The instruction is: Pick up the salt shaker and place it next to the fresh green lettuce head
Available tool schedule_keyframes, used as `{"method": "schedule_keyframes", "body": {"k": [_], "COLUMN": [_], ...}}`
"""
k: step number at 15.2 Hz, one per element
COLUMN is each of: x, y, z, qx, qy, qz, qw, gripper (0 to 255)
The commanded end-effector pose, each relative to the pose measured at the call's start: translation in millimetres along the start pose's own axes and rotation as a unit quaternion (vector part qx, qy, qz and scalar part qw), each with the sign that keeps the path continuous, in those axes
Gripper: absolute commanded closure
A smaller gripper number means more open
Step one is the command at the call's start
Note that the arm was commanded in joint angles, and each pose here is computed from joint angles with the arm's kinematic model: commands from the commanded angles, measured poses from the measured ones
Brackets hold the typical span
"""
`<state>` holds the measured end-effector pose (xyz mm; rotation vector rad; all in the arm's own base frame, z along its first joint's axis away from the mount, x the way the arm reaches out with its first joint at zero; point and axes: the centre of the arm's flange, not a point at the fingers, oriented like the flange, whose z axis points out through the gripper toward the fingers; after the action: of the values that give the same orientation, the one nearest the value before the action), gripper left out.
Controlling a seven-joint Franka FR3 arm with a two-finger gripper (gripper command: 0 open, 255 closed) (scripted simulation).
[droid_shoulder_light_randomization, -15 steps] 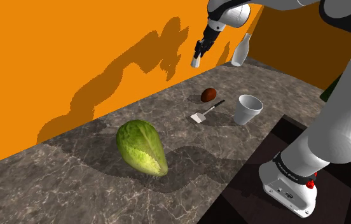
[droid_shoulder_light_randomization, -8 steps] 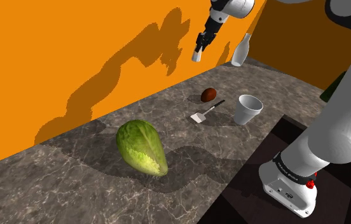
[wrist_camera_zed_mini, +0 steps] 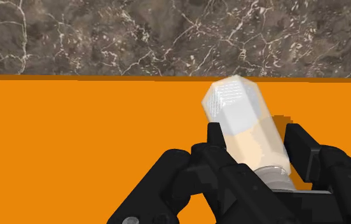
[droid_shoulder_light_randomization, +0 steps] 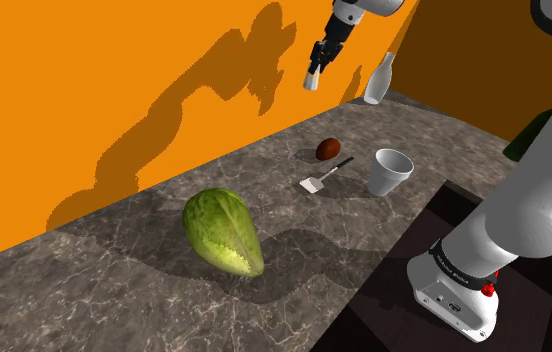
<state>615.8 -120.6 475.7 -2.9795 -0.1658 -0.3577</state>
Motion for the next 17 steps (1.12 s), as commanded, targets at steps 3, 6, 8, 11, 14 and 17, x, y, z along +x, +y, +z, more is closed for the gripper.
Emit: {"method": "schedule_keyframes", "body": {"k": [3,6,8,11,14,17], "x": [-29,-51,-65,-87,-109,-131], "y": [-43,-76,-98,-131,-164,-197], "z": [-1,-3,-3,-5,-6,-7], "qx": [0.000,0.000,0.000,0.000,0.000,0.000], "qy": [0.000,0.000,0.000,0.000,0.000,0.000], "qz": [0.000,0.000,0.000,0.000,0.000,0.000], "qw": [1.0000,1.0000,1.0000,1.0000,1.0000,1.0000], "gripper": [255,255,255,255,255,255]}}
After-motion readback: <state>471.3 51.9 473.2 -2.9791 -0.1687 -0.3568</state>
